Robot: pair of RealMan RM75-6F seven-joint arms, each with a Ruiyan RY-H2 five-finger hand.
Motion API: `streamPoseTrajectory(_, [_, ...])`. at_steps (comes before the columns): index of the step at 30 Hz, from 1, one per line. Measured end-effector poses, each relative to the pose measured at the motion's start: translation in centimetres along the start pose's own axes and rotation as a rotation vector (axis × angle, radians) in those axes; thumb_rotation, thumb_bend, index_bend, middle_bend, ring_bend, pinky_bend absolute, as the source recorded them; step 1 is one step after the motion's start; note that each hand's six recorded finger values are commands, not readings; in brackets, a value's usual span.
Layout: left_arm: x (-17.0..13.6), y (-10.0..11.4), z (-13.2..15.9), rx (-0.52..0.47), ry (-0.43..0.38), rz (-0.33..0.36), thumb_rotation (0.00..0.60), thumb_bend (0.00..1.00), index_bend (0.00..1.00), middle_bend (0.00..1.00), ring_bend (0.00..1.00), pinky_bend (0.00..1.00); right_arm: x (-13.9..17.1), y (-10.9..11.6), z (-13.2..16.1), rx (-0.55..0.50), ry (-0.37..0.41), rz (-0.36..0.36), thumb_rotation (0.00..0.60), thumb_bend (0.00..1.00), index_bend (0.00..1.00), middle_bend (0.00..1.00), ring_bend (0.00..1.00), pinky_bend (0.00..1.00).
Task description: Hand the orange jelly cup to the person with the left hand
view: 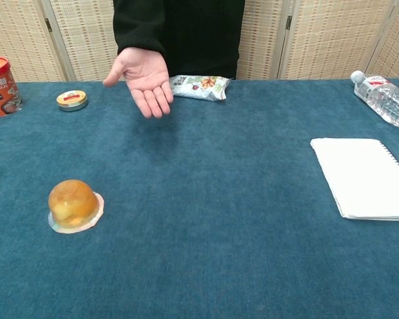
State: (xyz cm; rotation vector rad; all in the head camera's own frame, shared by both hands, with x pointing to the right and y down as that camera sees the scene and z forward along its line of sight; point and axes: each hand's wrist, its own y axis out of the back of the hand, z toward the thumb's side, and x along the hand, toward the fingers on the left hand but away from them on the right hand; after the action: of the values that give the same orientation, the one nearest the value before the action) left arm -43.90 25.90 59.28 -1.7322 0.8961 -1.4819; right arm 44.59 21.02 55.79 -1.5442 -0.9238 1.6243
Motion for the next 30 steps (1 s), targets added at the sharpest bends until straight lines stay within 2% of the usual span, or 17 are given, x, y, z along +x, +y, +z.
streamPoseTrajectory(3, [0.3,-1.8,0.2,-0.015,-0.004,-0.083,0.600,0.08,0.12,0.10,0.08,0.23,0.1,0.0,0.0,-0.002,0.007,-0.001,0.600,0.28,0.00,0.00,0.00,0.00])
streamPoseTrajectory(6, [0.6,-3.1,0.8,-0.030,-0.016,-0.123,0.600,0.08,0.13,0.10,0.08,0.23,0.1,0.1,0.1,-0.005,0.014,0.002,0.600,0.28,0.00,0.00,0.00,0.00])
streamPoseTrajectory(12, [2.0,-4.1,2.3,-0.029,-0.056,-0.151,0.600,0.08,0.14,0.12,0.09,0.24,0.1,0.3,0.2,-0.010,0.032,-0.001,0.600,0.28,0.00,0.00,0.00,0.00])
streamPoseTrajectory(17, [3.7,-3.7,4.3,-0.015,-0.102,-0.156,0.600,0.10,0.17,0.16,0.14,0.28,0.2,0.6,0.0,-0.020,0.034,-0.010,0.600,0.28,0.00,0.00,0.00,0.00])
streamPoseTrajectory(24, [6.6,-3.3,8.2,0.002,-0.194,-0.163,0.600,0.13,0.27,0.27,0.24,0.40,0.6,1.5,-0.6,-0.045,0.025,-0.037,0.600,0.28,0.00,0.00,0.00,0.00])
streamPoseTrajectory(30, [8.7,-4.2,10.5,0.018,-0.239,-0.215,0.600,0.13,0.28,0.28,0.24,0.40,1.1,2.5,-1.4,-0.068,0.012,-0.075,0.600,0.28,0.00,0.00,0.00,0.00])
